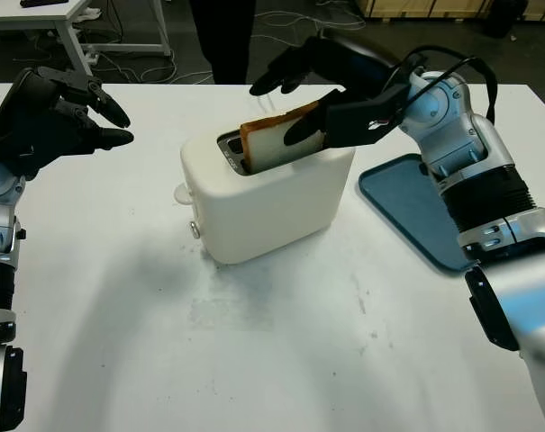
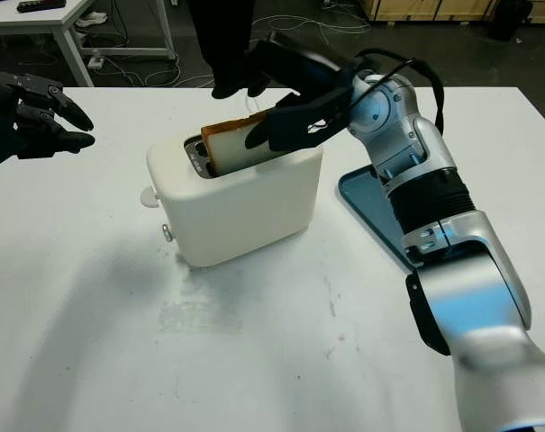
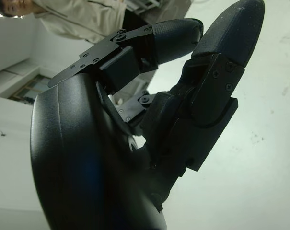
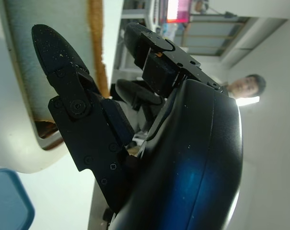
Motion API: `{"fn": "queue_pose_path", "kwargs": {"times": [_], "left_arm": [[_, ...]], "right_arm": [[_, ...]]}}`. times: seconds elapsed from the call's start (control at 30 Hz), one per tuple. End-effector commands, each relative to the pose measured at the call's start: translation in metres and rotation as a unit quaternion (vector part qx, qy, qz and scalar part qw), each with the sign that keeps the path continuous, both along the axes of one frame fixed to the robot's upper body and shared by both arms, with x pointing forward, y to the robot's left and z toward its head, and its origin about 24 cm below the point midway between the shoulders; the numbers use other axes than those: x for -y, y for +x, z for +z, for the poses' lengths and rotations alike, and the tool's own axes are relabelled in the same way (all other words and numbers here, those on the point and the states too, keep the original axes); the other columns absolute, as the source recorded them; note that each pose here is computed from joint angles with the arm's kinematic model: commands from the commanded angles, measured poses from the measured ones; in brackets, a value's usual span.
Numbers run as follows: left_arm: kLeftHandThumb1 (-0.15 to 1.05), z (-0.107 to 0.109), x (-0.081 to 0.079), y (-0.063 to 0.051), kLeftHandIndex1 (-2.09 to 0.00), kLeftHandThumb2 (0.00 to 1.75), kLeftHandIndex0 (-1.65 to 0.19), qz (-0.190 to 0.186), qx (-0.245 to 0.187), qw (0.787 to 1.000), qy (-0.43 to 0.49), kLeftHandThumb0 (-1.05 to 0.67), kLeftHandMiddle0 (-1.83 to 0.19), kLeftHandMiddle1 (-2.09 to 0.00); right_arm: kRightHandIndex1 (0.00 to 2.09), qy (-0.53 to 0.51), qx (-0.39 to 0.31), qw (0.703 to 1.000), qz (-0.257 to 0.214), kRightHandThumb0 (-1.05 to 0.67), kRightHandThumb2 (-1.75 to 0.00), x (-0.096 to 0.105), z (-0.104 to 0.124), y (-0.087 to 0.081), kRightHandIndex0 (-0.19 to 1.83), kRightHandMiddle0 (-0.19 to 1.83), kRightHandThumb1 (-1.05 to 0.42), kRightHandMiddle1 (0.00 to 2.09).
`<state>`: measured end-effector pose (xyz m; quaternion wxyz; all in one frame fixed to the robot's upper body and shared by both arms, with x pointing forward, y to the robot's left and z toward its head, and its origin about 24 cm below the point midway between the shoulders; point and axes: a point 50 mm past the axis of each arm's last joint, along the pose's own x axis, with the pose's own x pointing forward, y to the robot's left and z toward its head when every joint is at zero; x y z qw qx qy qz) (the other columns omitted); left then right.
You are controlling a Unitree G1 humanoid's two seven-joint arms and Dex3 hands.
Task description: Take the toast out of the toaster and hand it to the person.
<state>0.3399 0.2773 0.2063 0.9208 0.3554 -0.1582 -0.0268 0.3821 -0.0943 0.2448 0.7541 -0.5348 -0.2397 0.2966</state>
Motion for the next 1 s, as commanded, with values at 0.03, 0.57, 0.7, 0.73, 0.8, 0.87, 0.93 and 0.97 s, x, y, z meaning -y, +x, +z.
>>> {"fn": "queue_pose_path", "kwargs": {"times": [0.03, 0.57, 0.7, 0.73, 0.8, 0.87, 0.93, 0.97], "left_arm": [[0.75, -0.005, -0.001, -0.001, -0.83, 0.00, -1.11, 0.001, -0.001, 1.000, 0.004, -1.05, -1.26, -0.78], [0.75, -0.004, 0.000, 0.000, -0.82, 0.00, -1.10, 0.000, -0.008, 1.000, -0.003, -1.05, -1.25, -0.77], [0.76, -0.005, 0.000, 0.000, -0.81, 0.01, -1.10, 0.002, -0.009, 1.000, 0.004, -1.05, -1.26, -0.76], [0.75, -0.005, 0.000, 0.000, -0.81, 0.00, -1.10, 0.003, -0.010, 1.000, 0.005, -1.05, -1.26, -0.76], [0.75, -0.005, 0.000, 0.000, -0.81, 0.00, -1.10, 0.004, -0.011, 1.000, 0.004, -1.05, -1.26, -0.76], [0.75, -0.006, 0.000, 0.000, -0.81, 0.00, -1.10, 0.003, -0.009, 1.000, 0.002, -1.05, -1.25, -0.75], [0.75, -0.006, 0.000, 0.000, -0.81, 0.00, -1.11, 0.003, -0.007, 1.000, 0.002, -1.05, -1.25, -0.76], [0.75, -0.006, 0.000, 0.000, -0.81, 0.00, -1.11, 0.003, -0.007, 1.000, 0.002, -1.05, -1.25, -0.76]], "right_arm": [[1.03, -0.007, -0.005, 1.000, 0.001, -0.78, 0.00, -0.002, -0.003, 0.002, 0.35, 0.81, -0.63, 0.01], [1.08, -0.025, -0.032, 0.999, 0.010, -0.37, -0.03, 0.001, -0.028, 0.002, 0.78, 1.07, -0.76, 0.18], [1.46, -0.038, -0.025, 0.999, 0.015, -0.46, -0.01, 0.002, -0.029, 0.000, 1.01, 1.01, -0.83, 1.09], [1.60, -0.045, -0.015, 0.999, 0.016, -0.50, -0.01, 0.002, -0.030, 0.000, 1.06, 0.99, -0.85, 1.28], [1.72, -0.050, 0.006, 0.999, 0.018, -0.57, -0.04, 0.002, -0.030, -0.001, 1.19, 0.99, -0.90, 1.61], [1.74, -0.049, 0.033, 0.998, 0.020, -0.59, -0.16, 0.002, -0.030, -0.001, 1.26, 1.00, -0.92, 1.72], [1.74, -0.033, 0.055, 0.998, 0.023, -0.60, -0.29, 0.002, -0.028, -0.001, 1.28, 1.03, -0.92, 1.74], [1.74, -0.025, 0.067, 0.997, 0.024, -0.60, -0.32, 0.002, -0.026, -0.002, 1.28, 1.04, -0.92, 1.74]]}}
